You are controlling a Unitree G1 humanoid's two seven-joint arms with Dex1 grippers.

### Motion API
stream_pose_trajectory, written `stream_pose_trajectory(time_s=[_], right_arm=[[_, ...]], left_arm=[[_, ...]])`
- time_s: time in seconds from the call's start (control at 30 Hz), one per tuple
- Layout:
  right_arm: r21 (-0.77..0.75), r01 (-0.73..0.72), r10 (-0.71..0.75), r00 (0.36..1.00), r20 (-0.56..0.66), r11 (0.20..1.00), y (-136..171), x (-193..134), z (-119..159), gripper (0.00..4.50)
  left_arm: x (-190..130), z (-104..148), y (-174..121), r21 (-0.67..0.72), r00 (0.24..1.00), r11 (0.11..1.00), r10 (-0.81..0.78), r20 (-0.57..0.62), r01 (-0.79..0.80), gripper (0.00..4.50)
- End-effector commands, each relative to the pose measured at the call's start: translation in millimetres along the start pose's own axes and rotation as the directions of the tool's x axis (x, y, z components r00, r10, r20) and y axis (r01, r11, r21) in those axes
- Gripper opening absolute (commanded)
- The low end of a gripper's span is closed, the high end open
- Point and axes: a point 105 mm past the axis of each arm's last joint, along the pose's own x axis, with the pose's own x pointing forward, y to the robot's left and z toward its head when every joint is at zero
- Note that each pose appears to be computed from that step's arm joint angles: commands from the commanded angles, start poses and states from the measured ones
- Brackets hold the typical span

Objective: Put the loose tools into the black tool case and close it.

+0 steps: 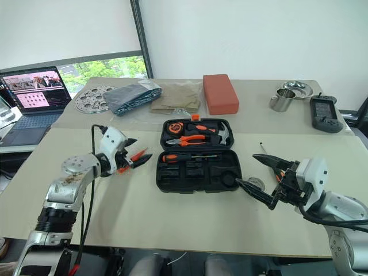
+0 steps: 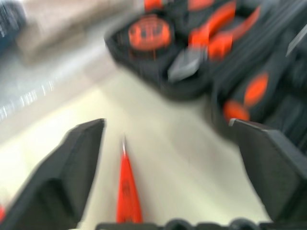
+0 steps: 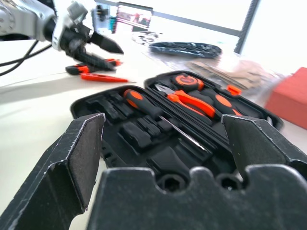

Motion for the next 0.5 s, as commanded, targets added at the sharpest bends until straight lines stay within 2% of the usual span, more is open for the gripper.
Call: stream_pose_trajectory(time_s=[0.03, 0.23, 0.37, 0.5], right_arm=[[-0.023, -0.024, 0.024, 1.000, 0.017, 0.999, -1, 2, 9, 4.50], [-0.026, -0.027, 0.028, 0.999, 0.024, 0.999, 4, 2, 13, 4.50], [-0.021, -0.012, 0.013, 1.000, 0.018, 1.000, 5, 0, 11, 4.50], [-0.022, 0.010, -0.009, 1.000, 0.012, 1.000, 3, -1, 10, 4.50]], left_arm=[[0, -3, 6, 0.050, 0.999, 0.998, 0.026, -0.037, -0.024, 4.47], [2, -11, 14, 0.023, 0.997, 0.998, 0.053, -0.061, -0.052, 4.47], [5, -3, 11, -0.027, 0.999, 0.999, 0.040, -0.013, -0.040, 4.47], [6, 0, 10, -0.017, 0.999, 0.999, 0.032, -0.007, -0.032, 4.47]])
